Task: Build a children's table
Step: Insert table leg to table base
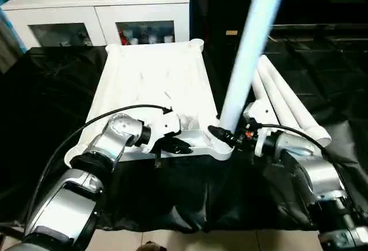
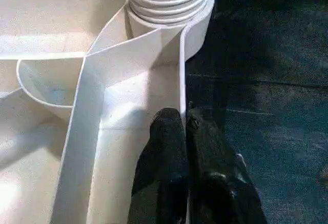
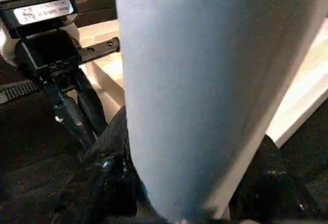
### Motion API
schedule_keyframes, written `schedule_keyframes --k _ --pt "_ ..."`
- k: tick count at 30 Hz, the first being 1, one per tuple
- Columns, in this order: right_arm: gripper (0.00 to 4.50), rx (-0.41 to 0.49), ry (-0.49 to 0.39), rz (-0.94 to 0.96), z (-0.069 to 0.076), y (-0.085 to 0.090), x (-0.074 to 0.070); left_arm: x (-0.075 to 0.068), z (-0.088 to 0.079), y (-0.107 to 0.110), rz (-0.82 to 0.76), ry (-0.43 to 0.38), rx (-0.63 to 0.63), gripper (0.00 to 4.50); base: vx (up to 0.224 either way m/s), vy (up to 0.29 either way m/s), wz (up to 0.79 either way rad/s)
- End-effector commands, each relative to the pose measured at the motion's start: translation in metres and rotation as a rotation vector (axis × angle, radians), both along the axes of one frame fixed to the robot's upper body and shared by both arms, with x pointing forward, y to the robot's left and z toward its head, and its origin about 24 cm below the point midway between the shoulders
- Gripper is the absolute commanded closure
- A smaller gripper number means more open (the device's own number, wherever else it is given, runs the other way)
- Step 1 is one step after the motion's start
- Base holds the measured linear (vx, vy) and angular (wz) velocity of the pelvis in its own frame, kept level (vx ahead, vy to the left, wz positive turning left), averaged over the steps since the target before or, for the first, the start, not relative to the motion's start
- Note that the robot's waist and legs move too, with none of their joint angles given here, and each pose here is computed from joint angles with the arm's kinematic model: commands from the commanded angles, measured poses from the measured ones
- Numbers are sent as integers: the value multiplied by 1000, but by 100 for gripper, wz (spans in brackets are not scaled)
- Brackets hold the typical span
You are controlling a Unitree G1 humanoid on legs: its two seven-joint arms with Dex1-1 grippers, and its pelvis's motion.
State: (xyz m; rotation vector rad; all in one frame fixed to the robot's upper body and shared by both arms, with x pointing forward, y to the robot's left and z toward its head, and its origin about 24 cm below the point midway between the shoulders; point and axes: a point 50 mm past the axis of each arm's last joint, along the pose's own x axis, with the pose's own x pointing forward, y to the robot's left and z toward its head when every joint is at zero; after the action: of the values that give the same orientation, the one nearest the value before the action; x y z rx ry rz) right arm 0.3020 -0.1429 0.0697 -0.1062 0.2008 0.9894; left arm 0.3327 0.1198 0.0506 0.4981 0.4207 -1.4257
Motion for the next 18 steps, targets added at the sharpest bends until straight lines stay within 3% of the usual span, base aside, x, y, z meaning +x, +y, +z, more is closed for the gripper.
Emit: schedule_keyframes --k 1,9,18 --pt "262 -38 160 74 -31 8 -14 2 3 -1 -19 -18 35 450 0 0 0" --pt "262 -17 168 178 -32 10 -16 -3 7 -2 -145 -1 35 450 0 0 0" --pt "262 -54 162 283 -35 16 -20 0 9 2 -163 -3 65 450 0 0 0"
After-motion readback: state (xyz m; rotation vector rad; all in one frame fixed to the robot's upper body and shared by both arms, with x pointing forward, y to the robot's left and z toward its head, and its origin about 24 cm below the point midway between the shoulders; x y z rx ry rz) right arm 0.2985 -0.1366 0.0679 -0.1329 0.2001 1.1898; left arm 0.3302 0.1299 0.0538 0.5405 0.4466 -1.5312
